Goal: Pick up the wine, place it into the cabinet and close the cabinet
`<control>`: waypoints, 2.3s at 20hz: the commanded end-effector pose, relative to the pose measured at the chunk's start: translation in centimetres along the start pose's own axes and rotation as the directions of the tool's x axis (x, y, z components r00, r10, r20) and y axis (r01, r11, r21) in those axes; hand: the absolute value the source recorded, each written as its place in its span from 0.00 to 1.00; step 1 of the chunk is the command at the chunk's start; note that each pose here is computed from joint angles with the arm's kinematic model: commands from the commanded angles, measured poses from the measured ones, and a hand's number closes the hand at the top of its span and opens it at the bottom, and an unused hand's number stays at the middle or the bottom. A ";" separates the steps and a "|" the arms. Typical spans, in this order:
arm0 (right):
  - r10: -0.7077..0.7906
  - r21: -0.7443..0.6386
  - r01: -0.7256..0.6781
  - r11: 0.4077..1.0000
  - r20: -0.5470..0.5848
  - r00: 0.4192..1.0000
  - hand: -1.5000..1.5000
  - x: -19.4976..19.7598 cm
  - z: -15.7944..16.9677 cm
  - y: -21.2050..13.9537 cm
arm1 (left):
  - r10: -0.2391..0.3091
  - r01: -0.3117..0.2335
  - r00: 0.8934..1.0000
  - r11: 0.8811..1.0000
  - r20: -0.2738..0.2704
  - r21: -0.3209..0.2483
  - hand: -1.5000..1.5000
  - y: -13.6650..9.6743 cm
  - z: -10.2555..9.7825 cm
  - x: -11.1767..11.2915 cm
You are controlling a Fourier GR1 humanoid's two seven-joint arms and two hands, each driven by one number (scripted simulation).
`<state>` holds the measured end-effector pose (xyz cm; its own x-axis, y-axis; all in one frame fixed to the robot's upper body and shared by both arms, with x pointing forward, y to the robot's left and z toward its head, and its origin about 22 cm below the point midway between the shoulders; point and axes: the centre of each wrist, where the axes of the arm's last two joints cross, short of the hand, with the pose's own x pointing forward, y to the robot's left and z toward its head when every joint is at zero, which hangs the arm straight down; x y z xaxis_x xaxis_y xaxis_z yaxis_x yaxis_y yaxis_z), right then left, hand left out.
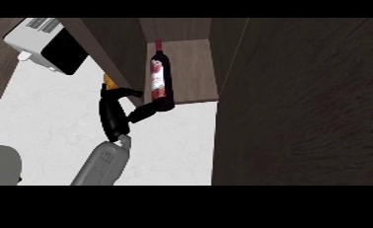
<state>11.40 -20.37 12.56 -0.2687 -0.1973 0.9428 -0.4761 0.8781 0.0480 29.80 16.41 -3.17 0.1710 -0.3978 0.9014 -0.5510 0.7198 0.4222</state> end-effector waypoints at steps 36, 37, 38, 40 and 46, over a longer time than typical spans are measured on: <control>0.110 -0.047 -0.113 0.993 -0.064 0.992 1.00 4.9 2.1 -0.2 | 0.625 -0.424 0.771 0.646 0.121 -0.634 0.00 10.7 2.8 4.5; 0.114 -0.031 -0.117 0.993 -0.072 0.991 1.00 4.0 2.0 -0.6 | 0.645 -0.429 0.758 0.605 0.096 -0.671 0.00 10.3 3.9 5.8; 0.123 0.019 -0.122 0.992 -0.107 0.987 1.00 3.2 1.8 0.2 | 0.654 -0.424 0.747 0.610 0.122 -0.669 0.00 11.5 3.1 3.6; 0.195 0.113 -0.181 0.977 -0.126 0.973 1.00 4.5 2.3 0.3 | 0.654 -0.415 0.750 0.582 0.098 -0.699 0.00 11.6 3.7 5.5; 0.264 0.177 -0.240 0.954 -0.130 0.956 1.00 4.7 2.4 0.0 | 0.663 -0.417 0.745 0.549 0.073 -0.725 1.00 16.4 2.4 2.0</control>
<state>10.05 -22.18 13.81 -0.2152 0.0767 0.9736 -0.5289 0.8289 -0.1822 20.22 23.21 5.17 -0.2973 0.1208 0.9471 0.1951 0.9787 -0.0636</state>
